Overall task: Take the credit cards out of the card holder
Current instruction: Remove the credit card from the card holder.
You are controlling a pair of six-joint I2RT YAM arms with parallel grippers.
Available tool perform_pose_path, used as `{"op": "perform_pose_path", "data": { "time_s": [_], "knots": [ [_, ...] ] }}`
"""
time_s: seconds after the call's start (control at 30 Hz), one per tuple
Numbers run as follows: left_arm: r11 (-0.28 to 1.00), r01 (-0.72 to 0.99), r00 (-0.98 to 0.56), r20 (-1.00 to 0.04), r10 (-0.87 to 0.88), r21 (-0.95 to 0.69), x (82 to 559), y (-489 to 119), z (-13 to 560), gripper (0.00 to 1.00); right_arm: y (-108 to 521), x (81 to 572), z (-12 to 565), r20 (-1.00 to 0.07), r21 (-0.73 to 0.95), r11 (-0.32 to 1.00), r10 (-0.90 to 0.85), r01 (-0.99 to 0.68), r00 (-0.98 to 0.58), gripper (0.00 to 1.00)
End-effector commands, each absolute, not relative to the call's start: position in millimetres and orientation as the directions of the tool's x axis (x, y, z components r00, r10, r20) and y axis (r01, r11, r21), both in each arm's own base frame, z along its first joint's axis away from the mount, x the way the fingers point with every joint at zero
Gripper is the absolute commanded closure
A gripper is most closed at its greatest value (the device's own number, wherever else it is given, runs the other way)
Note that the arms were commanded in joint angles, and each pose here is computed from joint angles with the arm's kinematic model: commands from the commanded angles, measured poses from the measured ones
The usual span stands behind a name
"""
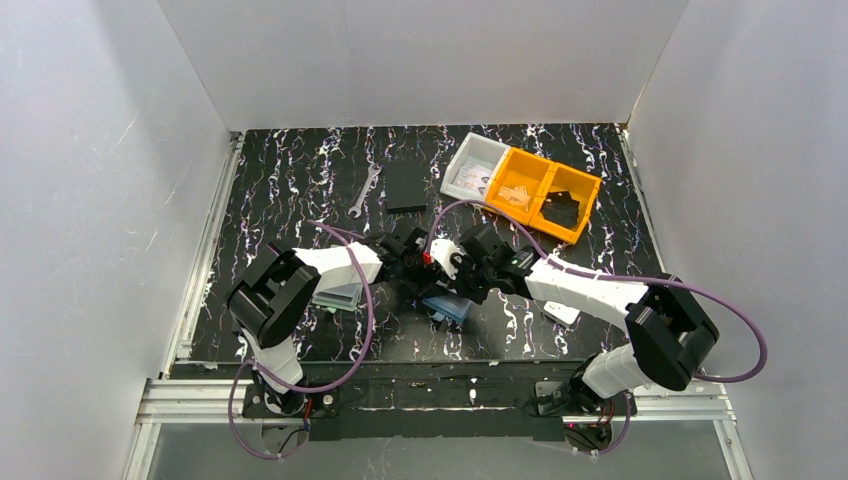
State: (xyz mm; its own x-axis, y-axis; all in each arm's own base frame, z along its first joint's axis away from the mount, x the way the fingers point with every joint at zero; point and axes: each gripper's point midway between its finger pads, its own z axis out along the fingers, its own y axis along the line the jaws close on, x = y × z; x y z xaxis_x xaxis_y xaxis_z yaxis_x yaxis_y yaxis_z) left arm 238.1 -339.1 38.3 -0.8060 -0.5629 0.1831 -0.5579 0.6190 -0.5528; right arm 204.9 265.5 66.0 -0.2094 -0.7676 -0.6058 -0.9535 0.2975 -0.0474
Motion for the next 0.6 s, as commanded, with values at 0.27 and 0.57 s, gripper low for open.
{"op": "perform_pose_path", "data": {
  "time_s": [0.27, 0.57],
  "knots": [
    [0.581, -0.513, -0.784, 0.069, -0.617, -0.632, 247.4, -311.1, 69.5, 0.47, 261.3, 227.1, 88.0, -0.690, -0.074, 0.386, -0.685, -0.920, -0.231, 0.99],
    [0.592, -0.292, -0.826, -0.114, -0.552, -0.751, 242.7, -293.9, 98.5, 0.28, 253.6, 235.0, 92.1, -0.734, 0.227, 0.468, -0.494, -0.854, -0.466, 0.99]
  ]
}}
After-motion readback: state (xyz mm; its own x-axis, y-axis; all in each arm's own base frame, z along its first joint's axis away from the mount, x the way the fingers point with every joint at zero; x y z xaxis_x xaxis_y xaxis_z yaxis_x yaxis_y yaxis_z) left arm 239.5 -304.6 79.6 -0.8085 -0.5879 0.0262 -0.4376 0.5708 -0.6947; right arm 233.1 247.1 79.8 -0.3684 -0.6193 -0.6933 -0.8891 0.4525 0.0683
